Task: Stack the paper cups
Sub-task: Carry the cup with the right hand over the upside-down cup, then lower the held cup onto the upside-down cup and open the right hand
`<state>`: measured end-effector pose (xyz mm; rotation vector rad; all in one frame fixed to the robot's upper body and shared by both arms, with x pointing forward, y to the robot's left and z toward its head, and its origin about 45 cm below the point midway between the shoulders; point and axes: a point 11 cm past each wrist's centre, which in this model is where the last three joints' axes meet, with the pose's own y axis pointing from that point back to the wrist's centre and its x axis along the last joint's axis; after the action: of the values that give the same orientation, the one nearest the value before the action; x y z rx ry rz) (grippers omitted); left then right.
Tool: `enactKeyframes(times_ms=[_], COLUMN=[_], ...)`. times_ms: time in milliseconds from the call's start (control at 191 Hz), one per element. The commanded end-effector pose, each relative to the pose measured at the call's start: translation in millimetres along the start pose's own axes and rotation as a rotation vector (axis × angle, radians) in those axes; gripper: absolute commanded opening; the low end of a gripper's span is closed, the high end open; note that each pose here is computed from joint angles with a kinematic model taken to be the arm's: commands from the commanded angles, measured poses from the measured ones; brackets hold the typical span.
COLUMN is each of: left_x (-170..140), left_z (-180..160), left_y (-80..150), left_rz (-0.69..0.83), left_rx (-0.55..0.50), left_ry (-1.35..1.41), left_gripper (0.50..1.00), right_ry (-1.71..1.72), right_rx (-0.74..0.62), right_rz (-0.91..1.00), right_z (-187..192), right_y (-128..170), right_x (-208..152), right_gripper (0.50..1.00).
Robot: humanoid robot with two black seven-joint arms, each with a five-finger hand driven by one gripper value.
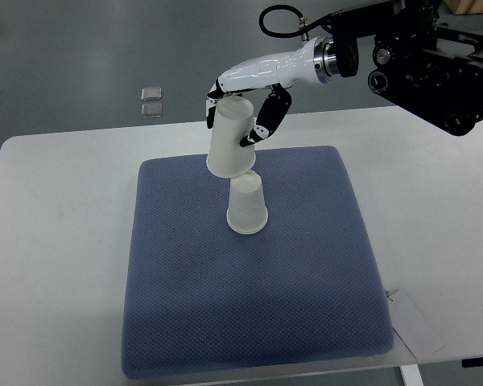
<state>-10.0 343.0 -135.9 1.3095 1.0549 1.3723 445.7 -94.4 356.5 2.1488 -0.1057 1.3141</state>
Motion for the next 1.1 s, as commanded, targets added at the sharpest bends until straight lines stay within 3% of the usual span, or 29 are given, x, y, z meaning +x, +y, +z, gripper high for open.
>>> enactKeyframes(times_ms=[0, 998, 1034, 1097], left_x=[0, 0, 0, 0], left_z=[0, 0, 0, 0], left_y=[0, 0, 0, 0], left_rz=[0.0, 0.0, 0.0, 0.0], left_rx=[0.0, 0.0, 0.0, 0.0], left_ry=[0.0, 0.0, 0.0, 0.0], left_gripper=[1.0, 1.0, 1.0, 1.0], right_ry=[-0.003, -0.033, -0.041, -0.05], right_rx=[-0.004, -0.018, -0.018, -0.016], right_rz=[-0.02, -0.065, -0.07, -0.076], right_z=[2, 17, 18, 18], right_y=[-2, -18, -18, -19], right_x=[-8, -62, -67, -72], right_gripper=[0.5, 0.5, 0.596, 0.65])
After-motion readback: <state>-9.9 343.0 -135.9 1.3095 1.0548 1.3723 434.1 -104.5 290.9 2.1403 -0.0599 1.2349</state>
